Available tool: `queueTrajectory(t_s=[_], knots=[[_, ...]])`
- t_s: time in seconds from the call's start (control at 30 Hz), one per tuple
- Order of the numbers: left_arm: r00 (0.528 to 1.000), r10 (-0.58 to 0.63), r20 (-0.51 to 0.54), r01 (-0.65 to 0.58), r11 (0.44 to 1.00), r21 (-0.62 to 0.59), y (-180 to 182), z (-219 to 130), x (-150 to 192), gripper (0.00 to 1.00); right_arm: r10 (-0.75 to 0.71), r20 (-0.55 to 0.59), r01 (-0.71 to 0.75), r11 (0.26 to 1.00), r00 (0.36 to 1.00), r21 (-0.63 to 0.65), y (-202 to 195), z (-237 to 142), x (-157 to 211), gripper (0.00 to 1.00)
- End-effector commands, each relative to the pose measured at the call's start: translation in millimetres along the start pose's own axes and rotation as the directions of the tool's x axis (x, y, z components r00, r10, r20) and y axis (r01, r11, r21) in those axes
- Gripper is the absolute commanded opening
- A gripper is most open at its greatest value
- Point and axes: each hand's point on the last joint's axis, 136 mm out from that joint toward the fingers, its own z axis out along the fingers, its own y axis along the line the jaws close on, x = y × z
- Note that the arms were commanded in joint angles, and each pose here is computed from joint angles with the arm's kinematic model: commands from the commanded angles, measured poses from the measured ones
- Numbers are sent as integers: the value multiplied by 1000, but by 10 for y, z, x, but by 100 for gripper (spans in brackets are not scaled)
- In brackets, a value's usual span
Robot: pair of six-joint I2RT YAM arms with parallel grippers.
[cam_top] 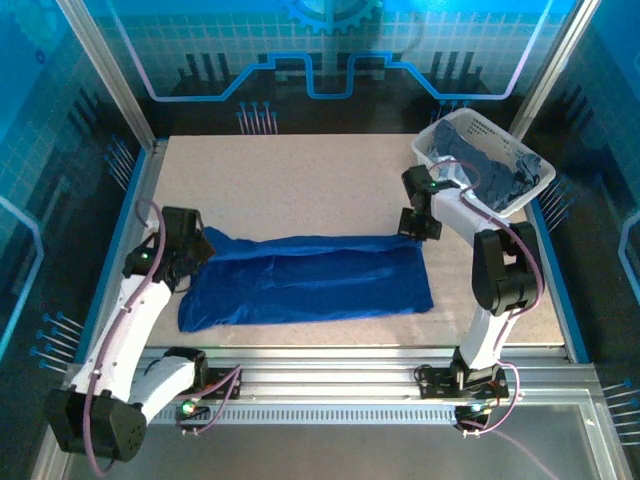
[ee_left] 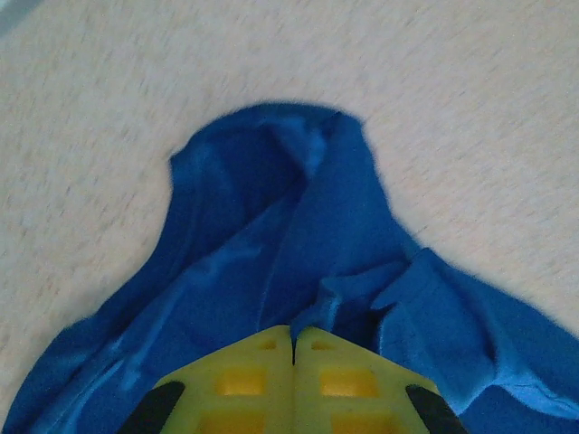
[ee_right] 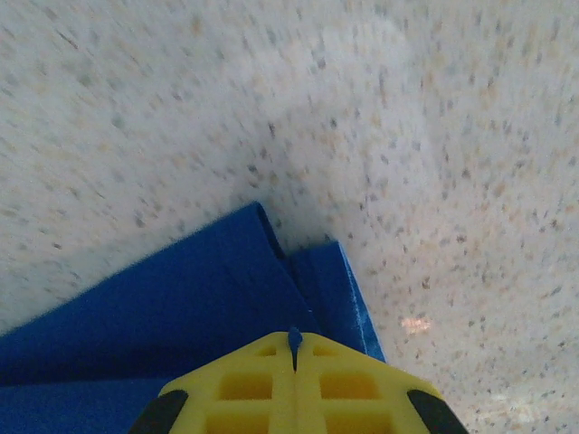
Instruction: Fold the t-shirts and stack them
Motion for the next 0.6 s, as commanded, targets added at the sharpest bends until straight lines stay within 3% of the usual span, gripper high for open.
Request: queueTrajectory(t_s=[0.0, 0.2, 0.57], knots=[[996, -82, -47, 77, 991, -111, 319, 29, 265, 0, 23, -8, -23, 1000, 1000, -12, 7, 10, 117, 0], [991, -109, -76, 97, 985, -143, 422, 86, 405, 0, 20, -23, -19, 1000, 1000, 21, -49, 36, 155, 0], [992, -113, -48, 103, 981, -166, 491, -139, 330, 0, 10, 55, -13, 998, 998, 55, -205, -377, 84, 0]])
